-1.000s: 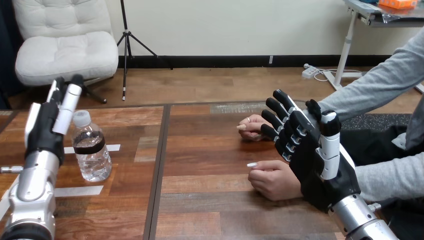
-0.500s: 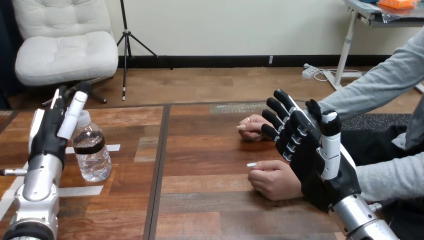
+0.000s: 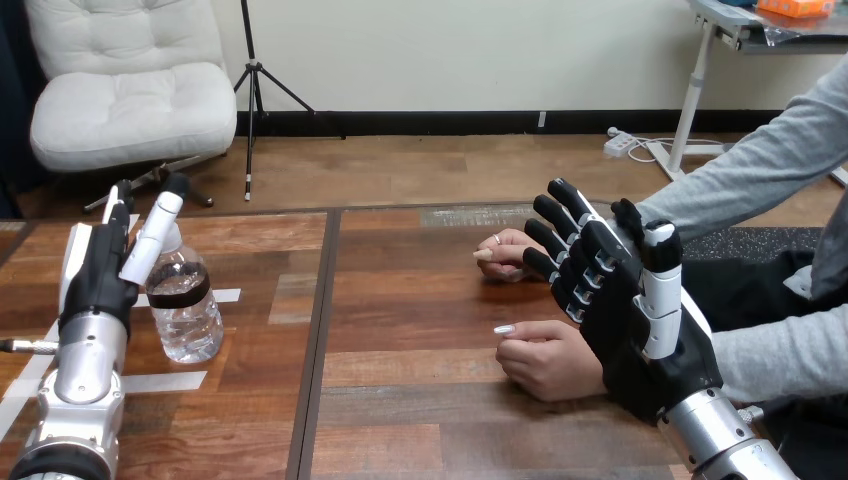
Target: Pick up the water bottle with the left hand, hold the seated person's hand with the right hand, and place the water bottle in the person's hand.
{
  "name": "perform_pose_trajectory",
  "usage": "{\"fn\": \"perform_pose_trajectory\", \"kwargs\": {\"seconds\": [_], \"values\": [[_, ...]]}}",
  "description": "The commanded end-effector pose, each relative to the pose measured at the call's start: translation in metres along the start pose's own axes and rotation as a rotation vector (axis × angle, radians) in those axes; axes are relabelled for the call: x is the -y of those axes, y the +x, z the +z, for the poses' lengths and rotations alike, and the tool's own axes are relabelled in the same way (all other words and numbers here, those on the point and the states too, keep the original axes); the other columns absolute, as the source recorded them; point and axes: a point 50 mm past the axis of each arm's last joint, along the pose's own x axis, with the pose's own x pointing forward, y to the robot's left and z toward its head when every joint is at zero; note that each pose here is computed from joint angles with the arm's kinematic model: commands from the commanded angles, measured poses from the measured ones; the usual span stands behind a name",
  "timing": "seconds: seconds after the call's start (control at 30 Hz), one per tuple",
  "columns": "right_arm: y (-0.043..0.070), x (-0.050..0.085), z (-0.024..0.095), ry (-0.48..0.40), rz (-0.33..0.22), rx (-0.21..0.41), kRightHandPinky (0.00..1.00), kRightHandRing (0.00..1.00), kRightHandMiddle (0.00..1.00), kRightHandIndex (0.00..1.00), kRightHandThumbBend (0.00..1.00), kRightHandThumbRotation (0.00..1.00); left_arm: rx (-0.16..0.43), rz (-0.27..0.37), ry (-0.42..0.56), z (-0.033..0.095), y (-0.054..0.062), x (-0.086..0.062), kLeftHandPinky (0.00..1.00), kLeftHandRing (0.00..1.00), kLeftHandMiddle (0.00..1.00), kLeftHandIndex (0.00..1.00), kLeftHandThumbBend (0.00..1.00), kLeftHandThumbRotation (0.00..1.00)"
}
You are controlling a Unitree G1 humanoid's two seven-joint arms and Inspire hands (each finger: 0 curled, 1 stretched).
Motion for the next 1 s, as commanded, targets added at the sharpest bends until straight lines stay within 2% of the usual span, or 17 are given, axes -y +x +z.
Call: {"fn": "perform_pose_trajectory", "kwargs": {"seconds": [0.0, 0.57, 0.73, 0.83, 0.97], "values": [[0.0098, -0.0004, 0.0217, -0.031, 0.024, 0.094, 1.00, 1.00, 1.00, 1.00, 1.00, 1.00, 0.082, 0.041, 0.028, 0.0325, 0.0147, -0.0127, 1.00, 1.00, 1.00, 1.00, 0.93, 0.98], [0.0084, -0.0006, 0.0214, -0.033, 0.022, 0.092, 1.00, 1.00, 1.00, 1.00, 1.00, 1.00, 0.070, 0.060, 0.043, 0.0283, 0.0132, -0.0161, 1.00, 1.00, 1.00, 1.00, 1.00, 0.91], [0.0080, -0.0007, 0.0212, -0.032, 0.020, 0.090, 1.00, 1.00, 1.00, 1.00, 1.00, 1.00, 0.076, 0.069, 0.022, 0.0276, 0.0124, -0.0175, 1.00, 1.00, 1.00, 1.00, 1.00, 0.82], [0.0076, -0.0009, 0.0212, -0.029, 0.020, 0.091, 1.00, 1.00, 1.00, 1.00, 1.00, 1.00, 0.084, 0.081, -0.010, 0.0262, 0.0111, -0.0209, 1.00, 1.00, 1.00, 1.00, 1.00, 0.67], [0.0077, -0.0009, 0.0208, -0.024, 0.023, 0.092, 1.00, 1.00, 1.00, 1.00, 1.00, 1.00, 0.083, 0.085, -0.019, 0.0254, 0.0106, -0.0225, 1.00, 1.00, 1.00, 1.00, 1.00, 0.56]]}}
